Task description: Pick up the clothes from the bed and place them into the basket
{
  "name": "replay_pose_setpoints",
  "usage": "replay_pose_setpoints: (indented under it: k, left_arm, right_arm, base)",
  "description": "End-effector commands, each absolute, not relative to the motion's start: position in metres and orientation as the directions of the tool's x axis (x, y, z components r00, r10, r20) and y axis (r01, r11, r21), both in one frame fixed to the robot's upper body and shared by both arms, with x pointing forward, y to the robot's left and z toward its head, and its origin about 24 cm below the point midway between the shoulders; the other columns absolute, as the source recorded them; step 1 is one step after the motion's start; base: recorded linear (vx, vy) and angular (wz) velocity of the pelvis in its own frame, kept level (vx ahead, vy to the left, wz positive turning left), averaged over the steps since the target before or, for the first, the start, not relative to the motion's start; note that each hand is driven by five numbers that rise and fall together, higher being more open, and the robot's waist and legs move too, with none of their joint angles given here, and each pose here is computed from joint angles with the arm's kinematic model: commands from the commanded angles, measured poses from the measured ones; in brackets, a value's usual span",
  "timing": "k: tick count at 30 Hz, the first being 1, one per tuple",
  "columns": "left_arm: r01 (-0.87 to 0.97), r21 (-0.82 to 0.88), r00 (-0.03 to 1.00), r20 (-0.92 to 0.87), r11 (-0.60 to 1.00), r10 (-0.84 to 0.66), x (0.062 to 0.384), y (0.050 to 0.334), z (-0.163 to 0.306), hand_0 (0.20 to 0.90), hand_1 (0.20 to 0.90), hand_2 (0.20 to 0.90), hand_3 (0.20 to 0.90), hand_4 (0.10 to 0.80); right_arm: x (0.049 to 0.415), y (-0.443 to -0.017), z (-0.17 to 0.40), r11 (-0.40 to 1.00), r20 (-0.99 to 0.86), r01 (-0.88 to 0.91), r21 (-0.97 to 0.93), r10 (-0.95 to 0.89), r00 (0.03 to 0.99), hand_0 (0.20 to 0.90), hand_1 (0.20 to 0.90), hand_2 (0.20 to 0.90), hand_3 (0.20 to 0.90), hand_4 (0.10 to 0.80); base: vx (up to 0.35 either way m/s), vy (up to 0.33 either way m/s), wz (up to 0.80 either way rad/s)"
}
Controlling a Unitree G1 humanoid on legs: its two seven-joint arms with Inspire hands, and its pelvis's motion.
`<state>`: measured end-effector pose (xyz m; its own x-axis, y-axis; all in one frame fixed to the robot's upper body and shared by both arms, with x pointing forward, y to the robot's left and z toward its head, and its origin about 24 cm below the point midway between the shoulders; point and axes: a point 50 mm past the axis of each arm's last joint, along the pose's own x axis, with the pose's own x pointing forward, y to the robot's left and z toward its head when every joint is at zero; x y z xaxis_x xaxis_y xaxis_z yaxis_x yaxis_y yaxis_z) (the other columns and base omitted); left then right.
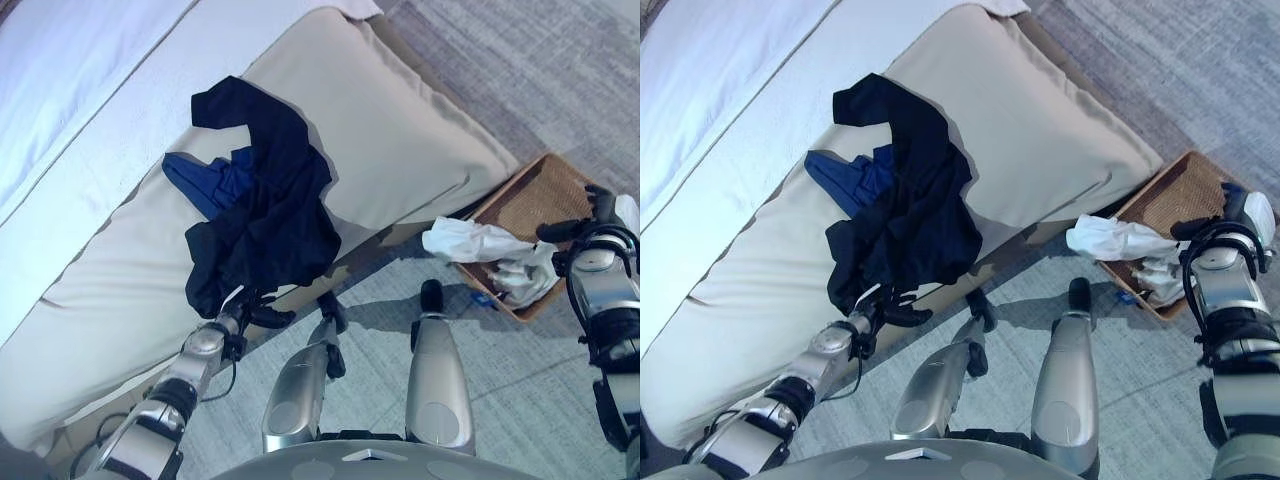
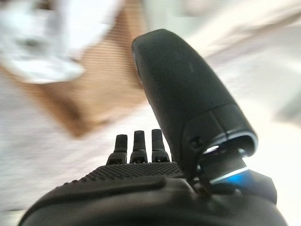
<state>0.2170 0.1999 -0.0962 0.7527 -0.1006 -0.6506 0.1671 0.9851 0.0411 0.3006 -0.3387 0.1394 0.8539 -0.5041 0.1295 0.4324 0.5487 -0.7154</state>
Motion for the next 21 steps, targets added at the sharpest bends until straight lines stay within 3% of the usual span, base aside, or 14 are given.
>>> replay_pose_setpoints:
  k: [1,3,9,17,21]
  left_arm:
    - [-0.002,0.082,0.751,-0.658,0.997,0.056,0.209,0.243,-0.093,0.900,0.900,0.900,0.900,0.800]
    - [-0.057,0.029,0.728,-0.682,0.998,0.062,0.198,0.244,-0.101,0.900,0.900,0.900,0.900,0.800]
    - [-0.303,-0.191,0.695,-0.715,0.934,0.080,0.173,0.243,-0.115,0.900,0.900,0.900,0.900,0.800]
    - [-0.552,-0.298,0.642,-0.748,0.779,0.169,0.164,0.269,-0.115,0.900,0.900,0.900,0.900,0.800]
    - [-0.635,-0.384,0.652,-0.731,0.670,0.199,0.176,0.278,-0.106,0.900,0.900,0.900,0.900,0.800]
  right_arm:
    - [0.319,-0.270,0.191,0.527,0.342,0.345,-0.776,-0.107,0.933,0.900,0.900,0.900,0.900,0.800]
    - [0.323,-0.254,0.186,0.475,0.302,0.258,-0.841,0.017,0.953,0.900,0.900,0.900,0.900,0.800]
    - [0.340,-0.227,0.158,0.317,0.141,0.095,-0.944,0.125,0.982,0.900,0.900,0.900,0.900,0.800]
    - [0.370,-0.198,0.155,0.215,0.096,0.072,-0.974,0.104,0.990,0.900,0.900,0.900,0.900,0.800]
    - [0.385,-0.191,0.144,0.166,0.038,0.034,-0.986,0.023,0.999,0.900,0.900,0.900,0.900,0.800]
  base:
    - [0.138,0.090,0.15]
    - [0.129,0.087,0.26]
    - [0.131,0.092,0.57]
    - [0.089,0.120,0.65]
    - [0.070,0.041,0.49]
